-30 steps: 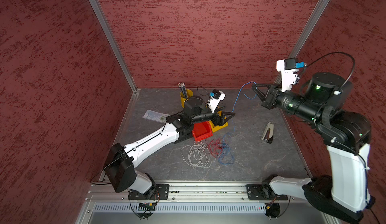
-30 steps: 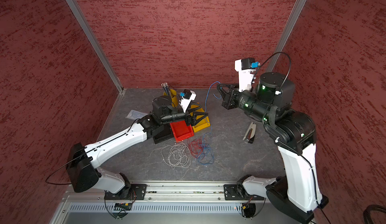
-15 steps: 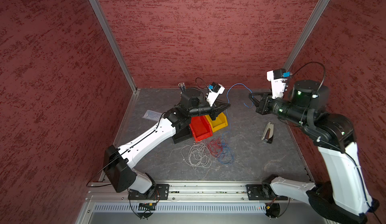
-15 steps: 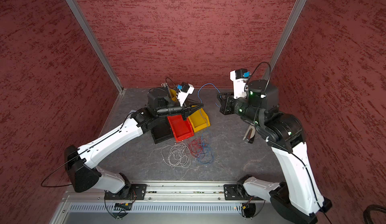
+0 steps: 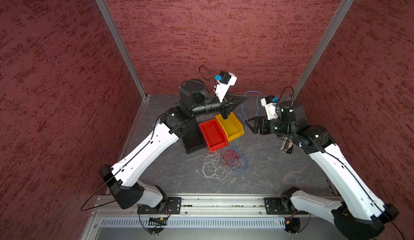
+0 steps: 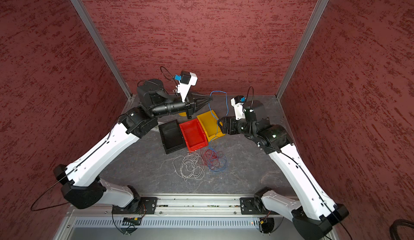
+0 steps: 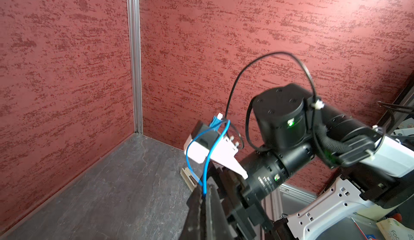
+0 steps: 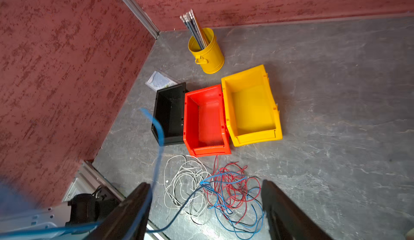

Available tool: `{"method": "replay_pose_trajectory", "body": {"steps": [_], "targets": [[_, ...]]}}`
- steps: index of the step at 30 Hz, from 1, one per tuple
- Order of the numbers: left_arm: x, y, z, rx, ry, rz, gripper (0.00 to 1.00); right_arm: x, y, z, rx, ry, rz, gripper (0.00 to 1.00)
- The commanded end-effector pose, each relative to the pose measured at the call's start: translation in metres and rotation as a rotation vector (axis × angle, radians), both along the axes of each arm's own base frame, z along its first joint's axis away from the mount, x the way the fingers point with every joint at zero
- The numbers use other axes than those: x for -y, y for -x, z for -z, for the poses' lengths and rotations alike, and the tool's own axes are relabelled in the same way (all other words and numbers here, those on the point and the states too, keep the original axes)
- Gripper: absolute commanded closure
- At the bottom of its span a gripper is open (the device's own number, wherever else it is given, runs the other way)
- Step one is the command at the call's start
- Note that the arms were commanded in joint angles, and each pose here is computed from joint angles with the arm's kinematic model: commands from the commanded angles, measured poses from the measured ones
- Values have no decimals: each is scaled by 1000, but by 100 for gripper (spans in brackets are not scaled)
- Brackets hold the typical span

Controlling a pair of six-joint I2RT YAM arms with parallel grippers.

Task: Untangle and sort cables by color
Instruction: Untie the cable.

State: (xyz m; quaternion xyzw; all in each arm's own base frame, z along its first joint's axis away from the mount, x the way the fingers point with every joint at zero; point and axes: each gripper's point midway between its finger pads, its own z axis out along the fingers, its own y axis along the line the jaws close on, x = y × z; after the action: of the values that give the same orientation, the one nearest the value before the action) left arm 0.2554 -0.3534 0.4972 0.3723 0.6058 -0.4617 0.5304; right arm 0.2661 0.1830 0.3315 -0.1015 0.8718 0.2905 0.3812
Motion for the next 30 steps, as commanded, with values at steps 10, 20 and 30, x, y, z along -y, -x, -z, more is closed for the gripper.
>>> {"method": "replay_pose_trajectory", "body": {"steps": [10,20,30], "targets": [[-5,20,-26,38,28,36,100,-47,4,14,139,-200,-260,12],[-17,30,-60,116,63,17,100,-57,-25,90,-20,-139,-220,14],[-33,11,-89,239,72,-102,100,-36,-29,168,-146,-10,-107,14]]}}
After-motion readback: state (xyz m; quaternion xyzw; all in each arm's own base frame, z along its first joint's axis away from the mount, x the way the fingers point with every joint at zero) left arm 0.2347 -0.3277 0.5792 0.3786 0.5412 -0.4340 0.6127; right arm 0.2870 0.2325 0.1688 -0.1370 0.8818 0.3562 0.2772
